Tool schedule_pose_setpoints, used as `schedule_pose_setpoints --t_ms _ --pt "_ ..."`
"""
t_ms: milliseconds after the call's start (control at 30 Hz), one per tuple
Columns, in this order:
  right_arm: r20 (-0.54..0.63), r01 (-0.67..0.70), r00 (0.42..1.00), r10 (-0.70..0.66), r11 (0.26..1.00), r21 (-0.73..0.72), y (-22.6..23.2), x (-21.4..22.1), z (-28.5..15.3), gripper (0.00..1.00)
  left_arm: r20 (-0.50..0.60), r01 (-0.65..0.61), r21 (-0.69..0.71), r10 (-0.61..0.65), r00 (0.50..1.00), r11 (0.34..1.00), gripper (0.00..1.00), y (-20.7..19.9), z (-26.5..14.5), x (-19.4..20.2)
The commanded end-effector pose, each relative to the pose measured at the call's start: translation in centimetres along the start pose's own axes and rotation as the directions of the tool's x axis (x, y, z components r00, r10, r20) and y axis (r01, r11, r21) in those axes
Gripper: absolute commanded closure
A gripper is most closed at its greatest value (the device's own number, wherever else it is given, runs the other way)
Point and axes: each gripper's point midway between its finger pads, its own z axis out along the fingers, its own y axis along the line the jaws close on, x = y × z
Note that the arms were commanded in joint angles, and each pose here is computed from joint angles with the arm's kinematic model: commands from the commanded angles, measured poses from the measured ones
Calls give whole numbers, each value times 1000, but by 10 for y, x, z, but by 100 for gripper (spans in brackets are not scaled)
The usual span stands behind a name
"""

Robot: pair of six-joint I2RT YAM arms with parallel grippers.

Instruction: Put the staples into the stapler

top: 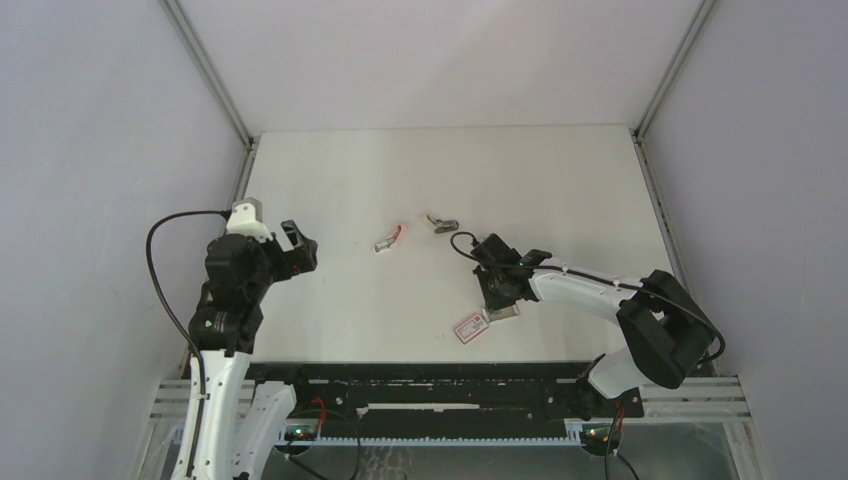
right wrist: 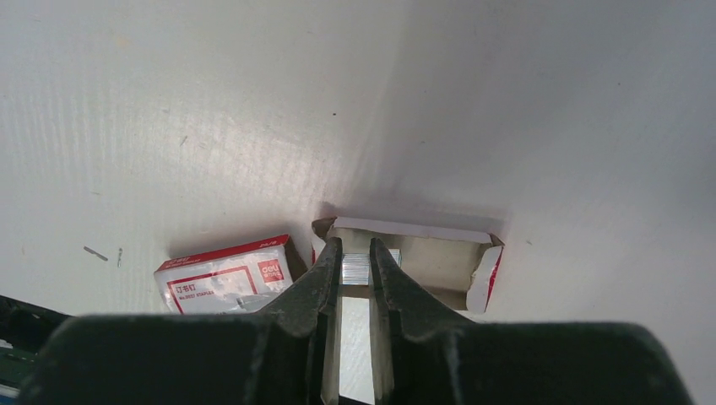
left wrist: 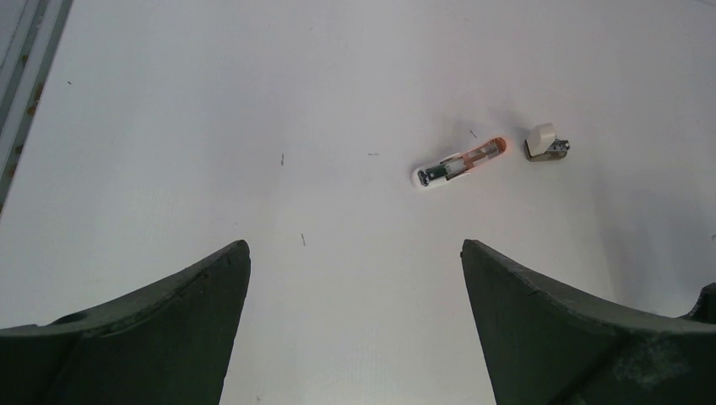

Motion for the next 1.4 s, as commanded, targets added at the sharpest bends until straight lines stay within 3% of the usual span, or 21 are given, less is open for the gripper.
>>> schedule_pose_setpoints --t_ms 0,333,700,1000,1367 --pt "38 -52 998 51 998 22 -3 -5 -2 93 6 -16 16 16 1000 1000 1 -1 2 1" --pt "35 -76 997 74 996 47 -12 -5 0 89 3 -15 14 15 1000 1000 1 0 3 2" --pt "50 -84 995 82 996 39 -13 -8 -7 66 3 -14 18 14 1000 1000 1 -1 3 1" --pt "69 -79 995 78 997 11 -6 -11 -9 78 1 -14 21 14 1000 1000 1 -2 3 2" --pt "38 -78 996 76 996 45 -9 -4 0 79 -2 -12 25 12 1000 1000 1 -2 4 2"
